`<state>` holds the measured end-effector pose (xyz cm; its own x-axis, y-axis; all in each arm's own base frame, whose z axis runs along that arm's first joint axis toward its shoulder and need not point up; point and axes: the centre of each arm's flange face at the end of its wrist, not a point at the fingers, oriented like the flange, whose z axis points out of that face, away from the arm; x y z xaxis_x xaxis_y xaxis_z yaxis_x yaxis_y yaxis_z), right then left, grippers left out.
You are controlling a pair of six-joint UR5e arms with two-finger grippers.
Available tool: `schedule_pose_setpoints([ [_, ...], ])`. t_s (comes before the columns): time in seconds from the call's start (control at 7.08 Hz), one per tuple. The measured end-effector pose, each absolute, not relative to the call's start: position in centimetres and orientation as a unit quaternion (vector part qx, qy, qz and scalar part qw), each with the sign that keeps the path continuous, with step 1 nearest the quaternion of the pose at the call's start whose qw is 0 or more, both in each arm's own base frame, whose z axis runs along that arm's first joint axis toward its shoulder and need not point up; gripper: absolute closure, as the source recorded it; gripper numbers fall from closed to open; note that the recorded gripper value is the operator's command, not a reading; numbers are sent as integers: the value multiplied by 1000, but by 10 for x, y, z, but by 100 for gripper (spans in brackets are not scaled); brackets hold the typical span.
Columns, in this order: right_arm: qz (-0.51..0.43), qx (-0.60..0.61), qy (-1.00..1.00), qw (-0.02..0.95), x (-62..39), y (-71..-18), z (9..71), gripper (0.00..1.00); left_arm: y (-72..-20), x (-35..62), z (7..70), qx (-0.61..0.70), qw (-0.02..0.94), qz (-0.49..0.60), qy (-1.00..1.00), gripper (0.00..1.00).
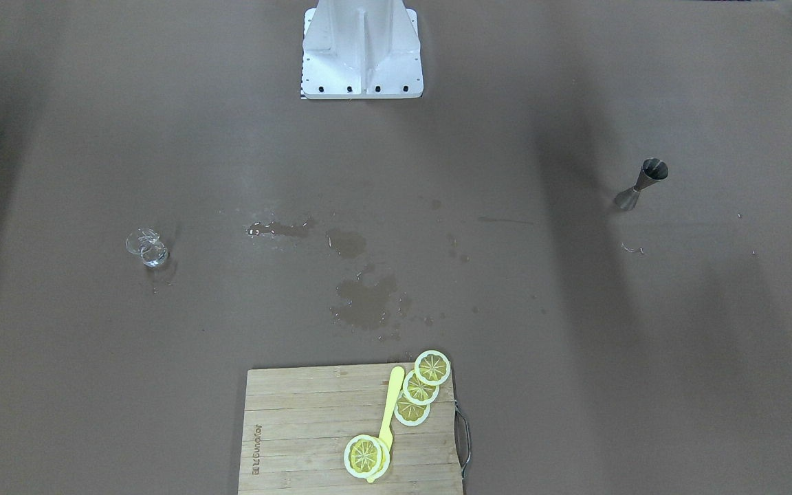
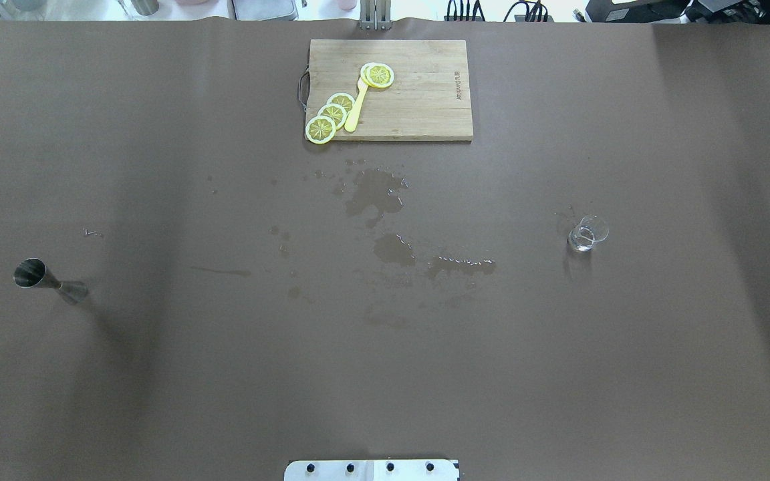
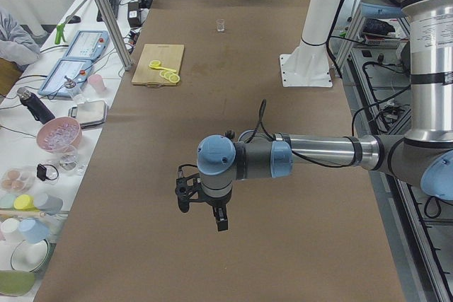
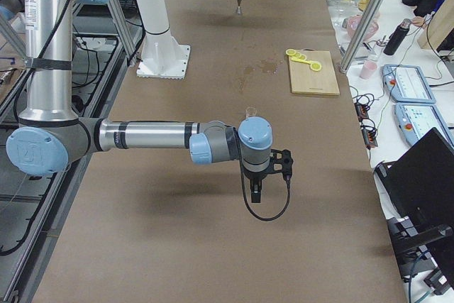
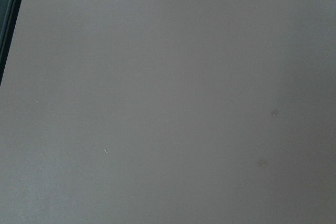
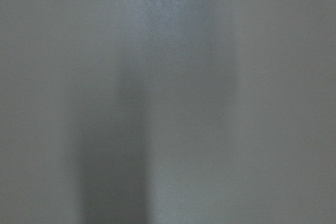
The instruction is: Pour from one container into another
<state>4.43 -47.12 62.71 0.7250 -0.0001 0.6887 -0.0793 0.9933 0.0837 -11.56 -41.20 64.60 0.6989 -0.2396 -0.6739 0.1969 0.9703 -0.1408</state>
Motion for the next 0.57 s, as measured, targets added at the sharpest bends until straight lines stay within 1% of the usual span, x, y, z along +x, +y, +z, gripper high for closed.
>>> schedule_pose_setpoints([
  [0.28,32,34,-366,930,43,-487,614,0,-412,-116,646,-29,921,-119,369,1],
  [0.57,55,-13,-355,933,44,-517,582,0,-412,-116,646,-29,921,-119,370,1],
])
